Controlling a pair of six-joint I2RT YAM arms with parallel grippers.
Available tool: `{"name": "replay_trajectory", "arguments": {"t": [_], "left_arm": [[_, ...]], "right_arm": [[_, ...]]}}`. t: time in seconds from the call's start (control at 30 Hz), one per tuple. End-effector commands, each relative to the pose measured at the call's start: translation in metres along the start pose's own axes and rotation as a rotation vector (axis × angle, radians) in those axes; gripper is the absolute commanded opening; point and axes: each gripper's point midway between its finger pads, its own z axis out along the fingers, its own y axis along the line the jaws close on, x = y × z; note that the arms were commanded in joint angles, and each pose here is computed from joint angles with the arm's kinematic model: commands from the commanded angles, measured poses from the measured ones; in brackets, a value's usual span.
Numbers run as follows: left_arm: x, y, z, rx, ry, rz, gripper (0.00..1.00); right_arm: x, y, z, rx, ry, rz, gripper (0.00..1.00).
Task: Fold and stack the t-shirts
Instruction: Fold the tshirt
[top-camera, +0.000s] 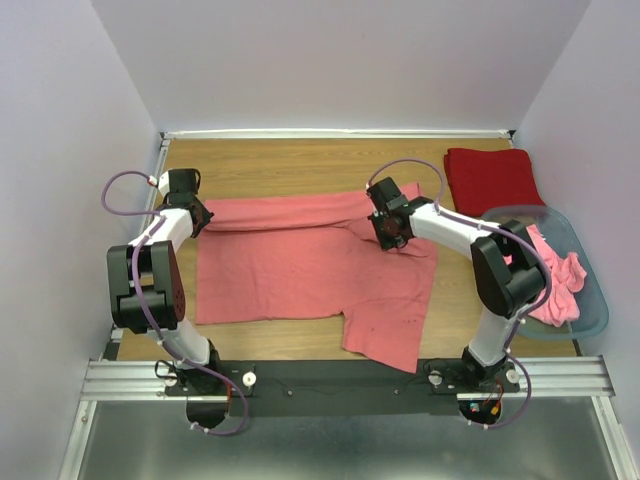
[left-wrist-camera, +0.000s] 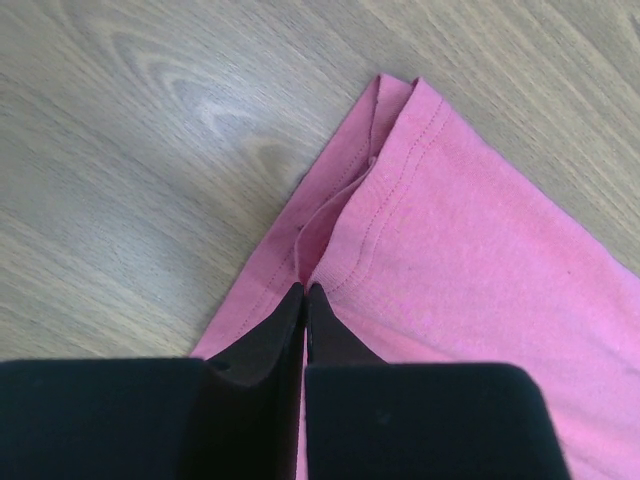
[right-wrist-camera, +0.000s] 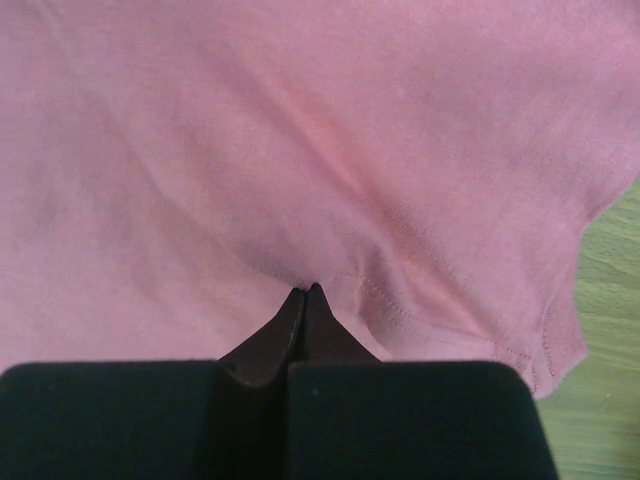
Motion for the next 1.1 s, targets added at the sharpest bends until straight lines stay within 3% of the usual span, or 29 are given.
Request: {"name": "replay_trajectory", "arguments": {"t": [0.0, 0.13, 0.23, 0.33, 0.5, 0.53, 0.6, 0.7, 0.8, 0.9, 1.07], "left_arm": [[-0.003, 0.01, 0.002, -0.056, -0.024, 0.019, 0.08], [-0.003, 0.016, 0.003, -0.087, -0.032, 0.029, 0.08], [0.001, 0.018, 0.006, -0.095, -0.021, 0.037, 0.08], [0.008, 0.02, 0.01, -0.098, -0.004, 0.041, 0.09], [0.016, 0.024, 0.015, -0.111, 0.016, 0.05, 0.11], [0.017, 0.026, 0.016, -0.116, 0.018, 0.05, 0.11], [0.017, 0.025, 0.018, -0.112, 0.017, 0.051, 0.13], [0.018, 0.021, 0.019, -0.101, 0.026, 0.056, 0.17], [0.017, 0.021, 0.022, -0.106, 0.024, 0.051, 0.25], [0.012, 0.019, 0.02, -0.11, 0.007, 0.028, 0.33], [-0.004, 0.02, 0.011, -0.138, -0.034, 0.007, 0.46]], "right_arm": [[-0.014, 0.012, -0.028, -0.086, -0.009, -0.04, 0.01], [-0.024, 0.036, -0.055, -0.24, 0.019, -0.059, 0.01], [-0.022, 0.033, -0.061, -0.232, 0.037, -0.062, 0.01], [-0.012, 0.013, -0.04, -0.098, 0.086, -0.047, 0.02], [-0.006, -0.019, -0.022, 0.13, 0.109, 0.061, 0.15], [-0.012, -0.025, -0.026, 0.174, 0.079, 0.088, 0.24], [-0.024, -0.033, -0.033, 0.218, 0.033, 0.109, 0.3], [-0.043, -0.017, -0.044, 0.141, -0.053, 0.028, 0.29], [-0.05, 0.022, -0.054, -0.051, -0.102, -0.093, 0.29], [-0.042, 0.053, -0.055, -0.144, -0.106, -0.207, 0.29], [-0.024, 0.08, -0.036, -0.248, -0.056, -0.243, 0.29]]}}
